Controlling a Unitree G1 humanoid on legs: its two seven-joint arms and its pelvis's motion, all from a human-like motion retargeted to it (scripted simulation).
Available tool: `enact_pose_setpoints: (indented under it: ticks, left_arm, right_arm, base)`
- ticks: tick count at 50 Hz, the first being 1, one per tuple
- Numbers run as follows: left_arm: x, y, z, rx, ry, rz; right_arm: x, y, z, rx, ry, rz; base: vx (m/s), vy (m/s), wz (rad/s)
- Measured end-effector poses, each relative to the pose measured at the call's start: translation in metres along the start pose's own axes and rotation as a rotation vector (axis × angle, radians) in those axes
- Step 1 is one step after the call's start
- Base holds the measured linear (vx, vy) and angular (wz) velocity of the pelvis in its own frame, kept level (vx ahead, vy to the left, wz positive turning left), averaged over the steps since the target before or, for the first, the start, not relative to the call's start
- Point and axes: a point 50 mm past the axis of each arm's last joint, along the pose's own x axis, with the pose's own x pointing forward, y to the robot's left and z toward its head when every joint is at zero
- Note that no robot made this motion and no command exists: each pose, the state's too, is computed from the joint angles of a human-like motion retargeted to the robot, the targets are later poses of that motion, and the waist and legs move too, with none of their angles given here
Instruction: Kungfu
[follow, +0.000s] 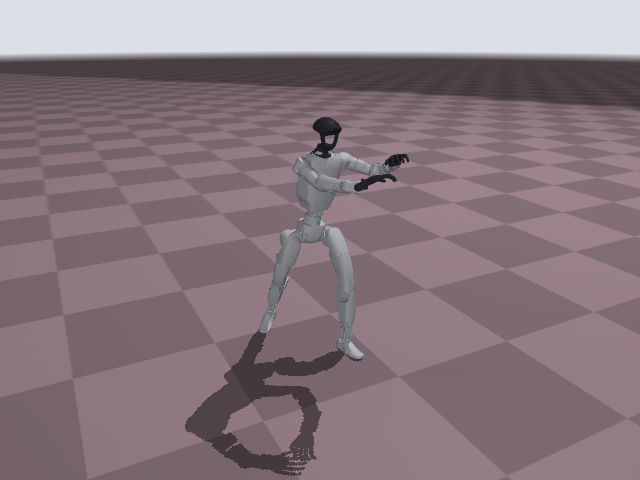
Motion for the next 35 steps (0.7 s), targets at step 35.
enact_pose_setpoints:
  ticks: [35]
  left_arm:
    - [-0.135,-0.174,0.127,-0.614,-0.082,-0.311]
  right_arm:
    - [-0.131,0.126,0.131,0.191,-0.388,0.417]
  base:
    - [-0.33,-0.21,-1.42]
